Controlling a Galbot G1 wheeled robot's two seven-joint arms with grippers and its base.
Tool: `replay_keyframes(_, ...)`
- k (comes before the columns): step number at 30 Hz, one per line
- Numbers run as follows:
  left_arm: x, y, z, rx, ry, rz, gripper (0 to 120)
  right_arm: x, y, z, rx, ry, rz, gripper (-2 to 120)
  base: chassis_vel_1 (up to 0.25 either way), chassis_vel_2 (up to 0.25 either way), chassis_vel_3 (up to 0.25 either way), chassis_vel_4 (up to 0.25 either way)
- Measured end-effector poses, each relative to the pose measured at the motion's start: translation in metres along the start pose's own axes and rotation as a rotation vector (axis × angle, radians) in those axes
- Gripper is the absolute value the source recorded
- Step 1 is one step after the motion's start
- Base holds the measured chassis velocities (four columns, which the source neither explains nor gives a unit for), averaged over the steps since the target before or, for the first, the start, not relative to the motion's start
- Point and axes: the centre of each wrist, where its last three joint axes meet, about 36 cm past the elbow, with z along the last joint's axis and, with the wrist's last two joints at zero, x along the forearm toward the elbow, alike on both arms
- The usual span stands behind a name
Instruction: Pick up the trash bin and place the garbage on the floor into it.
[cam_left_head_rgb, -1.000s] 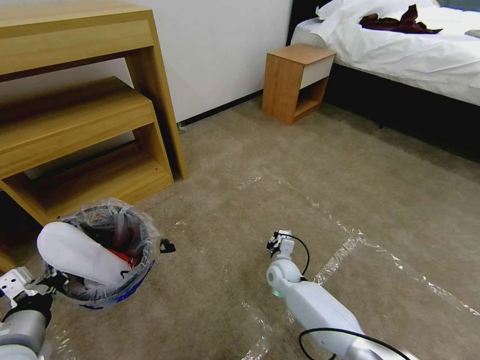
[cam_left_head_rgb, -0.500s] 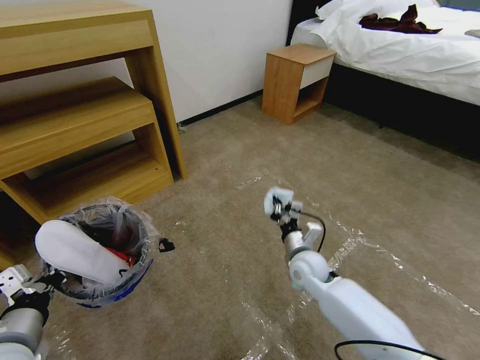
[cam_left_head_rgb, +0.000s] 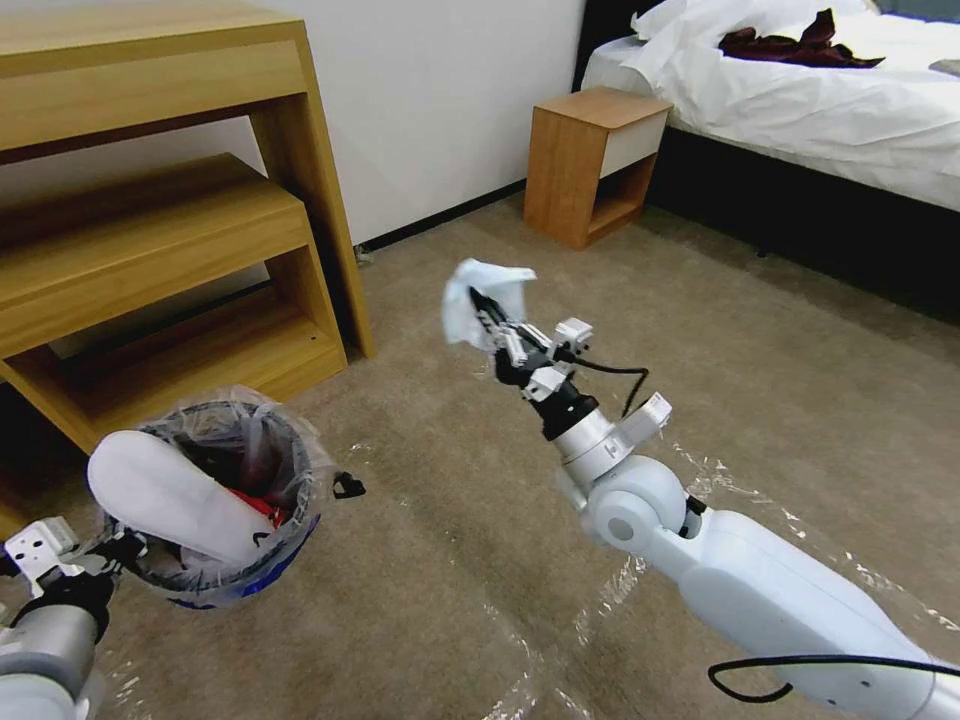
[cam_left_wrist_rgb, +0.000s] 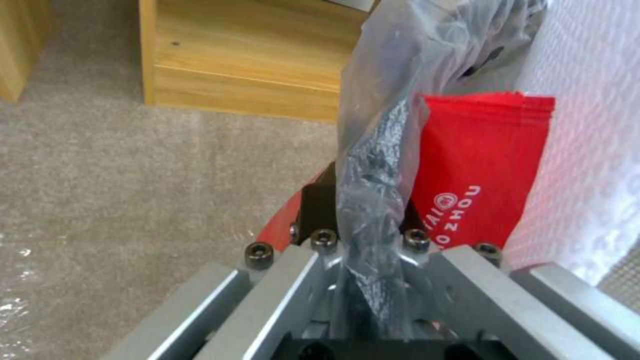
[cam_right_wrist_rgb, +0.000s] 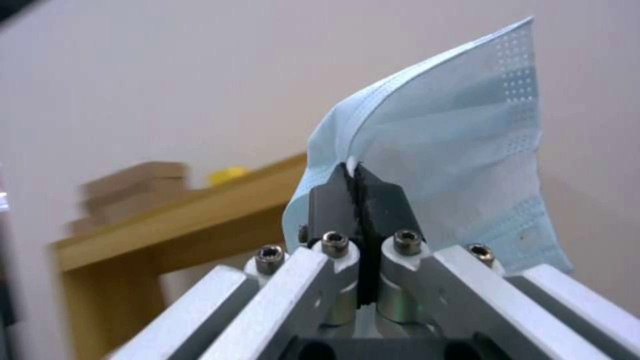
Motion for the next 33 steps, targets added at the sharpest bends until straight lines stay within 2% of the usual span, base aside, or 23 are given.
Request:
replay_keyframes(6, 0.003, -0.005, -0.003, -0.008, 0.012, 0.019, 1, -0.023, 0.029, -0.001, -0.045, 0.034, -0.171, 0, 0.0, 0.0, 0.0, 0.0)
replay_keyframes(14, 0.002, -0.006, -0.005, -0.013, 0.013, 0.025, 1, -0.039, 0.053, 0.006, -0.084, 0.146, -0.279, 0, 0.0, 0.0, 0.0, 0.0)
replay_keyframes(22, 0.001, -0.006, -0.006, -0.012, 0.009, 0.029, 1, -0.043, 0.063, 0.031, -0.096, 0.256, -0.332, 0, 0.0, 0.0, 0.0, 0.0)
replay_keyframes(33, -0.001, -0.007, -0.009, -0.013, 0.003, 0.035, 1, -0.05, 0.064, 0.08, -0.057, 0.42, -0.351, 0, 0.0, 0.0, 0.0, 0.0)
